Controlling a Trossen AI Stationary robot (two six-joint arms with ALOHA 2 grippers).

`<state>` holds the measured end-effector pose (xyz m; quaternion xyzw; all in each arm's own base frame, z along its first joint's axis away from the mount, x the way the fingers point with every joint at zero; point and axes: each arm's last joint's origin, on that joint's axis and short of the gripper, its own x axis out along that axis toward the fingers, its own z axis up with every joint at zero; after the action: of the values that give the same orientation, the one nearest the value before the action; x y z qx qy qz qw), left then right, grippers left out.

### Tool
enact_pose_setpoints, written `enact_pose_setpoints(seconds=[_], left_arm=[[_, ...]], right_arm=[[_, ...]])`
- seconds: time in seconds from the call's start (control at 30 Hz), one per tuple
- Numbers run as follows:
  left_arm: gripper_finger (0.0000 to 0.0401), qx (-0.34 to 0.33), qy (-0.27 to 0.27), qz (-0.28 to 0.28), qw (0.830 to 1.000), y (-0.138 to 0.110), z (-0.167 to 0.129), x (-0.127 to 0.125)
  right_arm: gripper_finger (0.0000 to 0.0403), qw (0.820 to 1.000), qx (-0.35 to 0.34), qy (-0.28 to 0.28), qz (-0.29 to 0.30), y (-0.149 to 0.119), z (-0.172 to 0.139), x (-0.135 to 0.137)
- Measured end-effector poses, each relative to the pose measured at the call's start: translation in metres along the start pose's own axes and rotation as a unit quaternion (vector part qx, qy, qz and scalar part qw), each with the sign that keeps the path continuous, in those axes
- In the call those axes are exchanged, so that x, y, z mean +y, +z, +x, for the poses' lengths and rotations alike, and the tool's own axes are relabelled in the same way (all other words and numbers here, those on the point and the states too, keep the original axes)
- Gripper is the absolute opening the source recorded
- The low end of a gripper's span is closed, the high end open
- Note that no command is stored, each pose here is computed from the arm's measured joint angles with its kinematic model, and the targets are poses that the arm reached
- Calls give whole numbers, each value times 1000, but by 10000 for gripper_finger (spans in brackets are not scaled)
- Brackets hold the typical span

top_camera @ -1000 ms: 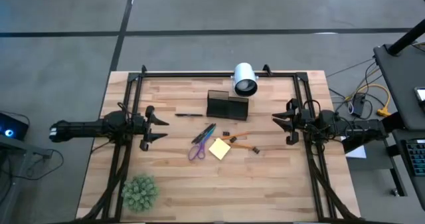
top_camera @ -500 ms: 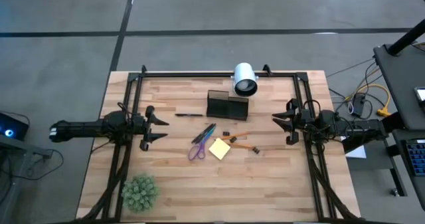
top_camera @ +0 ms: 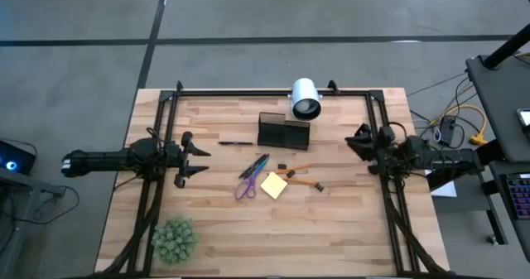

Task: Pick and place office supplies into organizer
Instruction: Move the black mesh organizer to the center of the table

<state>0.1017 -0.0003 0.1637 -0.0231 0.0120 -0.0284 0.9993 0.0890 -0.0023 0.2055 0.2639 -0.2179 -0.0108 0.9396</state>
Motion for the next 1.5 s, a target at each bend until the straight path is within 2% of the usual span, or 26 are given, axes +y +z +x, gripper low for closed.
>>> enact_pose_setpoints(seconds=[0.13,0.23,0.43,0.6,0.77,0.9,0.97,1.0,1.07,1.1,1.13,1.17,1.23,1.27,1.3,1.4,1.5], left_arm=[[195,0,0,0,1000,0,0,0],[195,0,0,0,1000,0,0,0],[195,0,0,0,1000,0,0,0],[195,0,0,0,1000,0,0,0],[195,0,0,0,1000,0,0,0],[195,-1,0,2,1000,0,0,0],[195,-3,0,-24,1000,1,0,0],[195,-8,-1,-59,998,2,0,0],[195,-32,-7,-153,988,6,0,0],[195,-56,-15,-213,975,11,-1,-1],[195,-83,-28,-275,958,17,-1,-1],[195,-118,-46,-338,933,24,-3,-1],[195,-188,-75,-422,884,38,-8,-1],[195,-217,-85,-437,869,43,-10,-1],[195,-240,-93,-437,862,48,-13,-1],[195,-295,-117,-409,856,58,-19,-2],[195,-315,-123,-401,852,61,-22,-2]], right_arm=[[73,996,-78,43,6,15,1,8],[73,996,-76,44,25,13,6,9],[73,991,36,-6,129,-4,35,7],[73,977,109,-25,180,-7,84,19],[73,966,174,-57,181,-20,131,24],[73,956,235,-55,167,-33,163,26],[73,951,252,-32,178,-36,182,30],[73,948,261,-15,183,-36,190,33],[73,939,284,25,192,-36,209,40],[73,935,293,45,194,-36,217,43],[73,931,300,61,196,-36,226,46],[73,928,304,78,201,-35,236,50],[73,920,307,102,222,-31,256,57],[73,917,308,115,225,-29,267,59],[73,915,312,126,224,-26,278,60],[73,900,351,139,217,-18,307,53],[73,890,385,146,197,-13,334,44]])
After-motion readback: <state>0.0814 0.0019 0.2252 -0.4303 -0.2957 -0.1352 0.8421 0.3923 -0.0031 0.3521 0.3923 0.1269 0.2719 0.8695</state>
